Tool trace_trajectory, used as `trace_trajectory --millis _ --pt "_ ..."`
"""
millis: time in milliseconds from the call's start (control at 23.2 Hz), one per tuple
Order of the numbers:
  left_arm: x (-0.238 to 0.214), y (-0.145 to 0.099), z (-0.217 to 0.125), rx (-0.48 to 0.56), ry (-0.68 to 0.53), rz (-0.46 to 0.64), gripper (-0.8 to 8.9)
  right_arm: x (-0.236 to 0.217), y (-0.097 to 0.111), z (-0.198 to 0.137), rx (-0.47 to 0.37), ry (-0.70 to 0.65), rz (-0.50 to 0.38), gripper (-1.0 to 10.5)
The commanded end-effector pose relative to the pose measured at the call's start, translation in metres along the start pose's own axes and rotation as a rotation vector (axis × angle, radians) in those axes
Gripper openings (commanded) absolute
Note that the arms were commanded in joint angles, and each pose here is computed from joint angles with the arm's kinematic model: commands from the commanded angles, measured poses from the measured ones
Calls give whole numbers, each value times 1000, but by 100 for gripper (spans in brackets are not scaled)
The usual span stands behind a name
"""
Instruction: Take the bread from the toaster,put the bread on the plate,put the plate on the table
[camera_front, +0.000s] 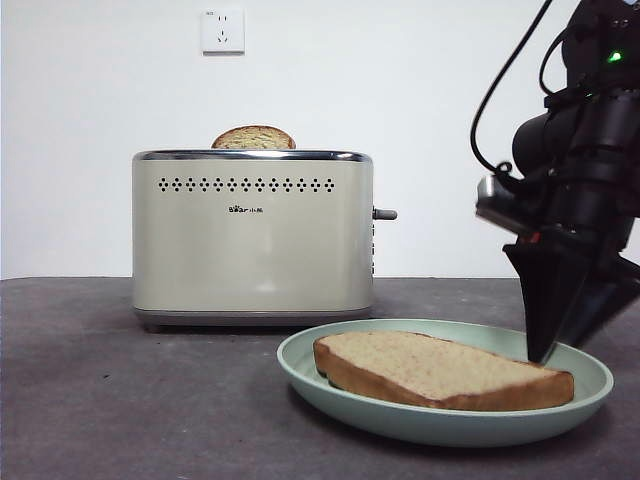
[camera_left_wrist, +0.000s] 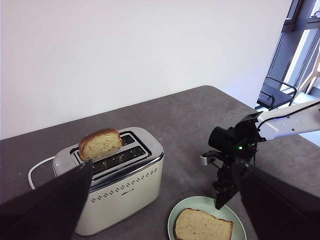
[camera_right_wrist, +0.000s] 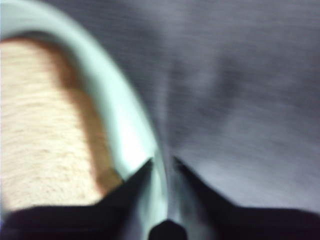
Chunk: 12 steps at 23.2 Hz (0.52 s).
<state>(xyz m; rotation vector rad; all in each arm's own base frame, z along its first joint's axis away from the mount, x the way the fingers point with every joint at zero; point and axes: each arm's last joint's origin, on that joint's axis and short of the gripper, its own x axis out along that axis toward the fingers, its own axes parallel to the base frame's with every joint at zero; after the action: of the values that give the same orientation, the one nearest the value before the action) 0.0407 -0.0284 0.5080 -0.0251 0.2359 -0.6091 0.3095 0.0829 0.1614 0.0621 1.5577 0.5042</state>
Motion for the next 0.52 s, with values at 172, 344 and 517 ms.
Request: trace_trajectory --millis 172,344,517 --pt "2 0 0 11 3 -1 467 -18 6 -2 8 -61 -27 472" --pt "23 3 3 13 24 84 448 -81 31 -14 -40 -278 -22 472" --pt "57 7 -11 13 51 177 401 -163 66 -57 -135 -582 -17 472"
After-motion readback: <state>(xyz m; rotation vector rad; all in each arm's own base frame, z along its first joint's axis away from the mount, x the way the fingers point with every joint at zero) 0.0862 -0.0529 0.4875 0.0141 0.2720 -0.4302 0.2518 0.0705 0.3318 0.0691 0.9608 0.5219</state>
